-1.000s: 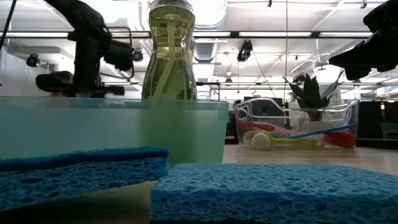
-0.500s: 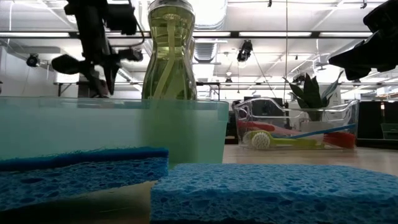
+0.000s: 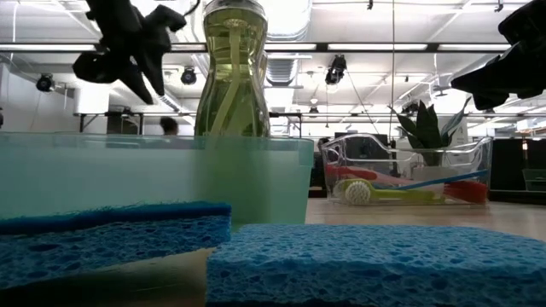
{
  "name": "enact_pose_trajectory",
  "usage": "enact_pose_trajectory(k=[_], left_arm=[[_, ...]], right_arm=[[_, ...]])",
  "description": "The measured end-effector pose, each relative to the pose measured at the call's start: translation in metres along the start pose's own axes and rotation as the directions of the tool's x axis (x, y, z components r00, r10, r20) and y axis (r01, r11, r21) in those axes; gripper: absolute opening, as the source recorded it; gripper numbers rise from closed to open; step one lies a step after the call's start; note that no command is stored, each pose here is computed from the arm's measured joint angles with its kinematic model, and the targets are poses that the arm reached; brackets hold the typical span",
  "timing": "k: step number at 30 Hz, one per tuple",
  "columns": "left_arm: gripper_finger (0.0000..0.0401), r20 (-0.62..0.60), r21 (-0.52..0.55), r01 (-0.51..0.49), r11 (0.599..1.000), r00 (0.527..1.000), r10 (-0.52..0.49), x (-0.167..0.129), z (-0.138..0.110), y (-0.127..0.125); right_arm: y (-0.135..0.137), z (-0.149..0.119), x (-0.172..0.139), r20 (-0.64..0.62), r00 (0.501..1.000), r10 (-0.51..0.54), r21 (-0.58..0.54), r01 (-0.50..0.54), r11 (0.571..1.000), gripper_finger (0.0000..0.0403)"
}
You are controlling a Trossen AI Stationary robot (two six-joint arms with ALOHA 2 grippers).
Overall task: Pick & Place Kitchen Sink Supplies
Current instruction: Put the blue sponge into the left transparent bin
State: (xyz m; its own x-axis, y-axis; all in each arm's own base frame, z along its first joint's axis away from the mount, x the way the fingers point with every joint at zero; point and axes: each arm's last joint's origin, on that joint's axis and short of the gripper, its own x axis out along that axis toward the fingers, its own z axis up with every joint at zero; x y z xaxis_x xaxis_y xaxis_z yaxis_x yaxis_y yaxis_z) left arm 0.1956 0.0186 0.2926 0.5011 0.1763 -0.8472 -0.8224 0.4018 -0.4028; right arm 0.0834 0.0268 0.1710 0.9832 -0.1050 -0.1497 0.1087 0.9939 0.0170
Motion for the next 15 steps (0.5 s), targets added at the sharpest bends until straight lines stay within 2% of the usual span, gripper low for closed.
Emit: enact_pose_trajectory(k=[7, 12, 15], left_arm=[[0.0108, -0.032, 0.236, 0.097, 0.967, 0.995, -0.092, -0.009, -0.026, -0.015], [0.0108, -0.098, 0.376, 0.154, 0.914, 0.987, -0.126, -0.015, -0.049, -0.022], [0.0108, -0.144, 0.413, 0.222, 0.883, 0.974, -0.177, -0.020, -0.064, -0.028]], right_arm=[[0.000, 0.000, 0.000, 0.000, 1.000, 0.000, 0.000, 0.000, 1.000, 0.0008], [0.000, 0.000, 0.000, 0.000, 1.000, 0.000, 0.000, 0.000, 1.000, 0.0008], [0.000, 0.000, 0.000, 0.000, 1.000, 0.000, 0.000, 0.000, 1.000, 0.0008]])
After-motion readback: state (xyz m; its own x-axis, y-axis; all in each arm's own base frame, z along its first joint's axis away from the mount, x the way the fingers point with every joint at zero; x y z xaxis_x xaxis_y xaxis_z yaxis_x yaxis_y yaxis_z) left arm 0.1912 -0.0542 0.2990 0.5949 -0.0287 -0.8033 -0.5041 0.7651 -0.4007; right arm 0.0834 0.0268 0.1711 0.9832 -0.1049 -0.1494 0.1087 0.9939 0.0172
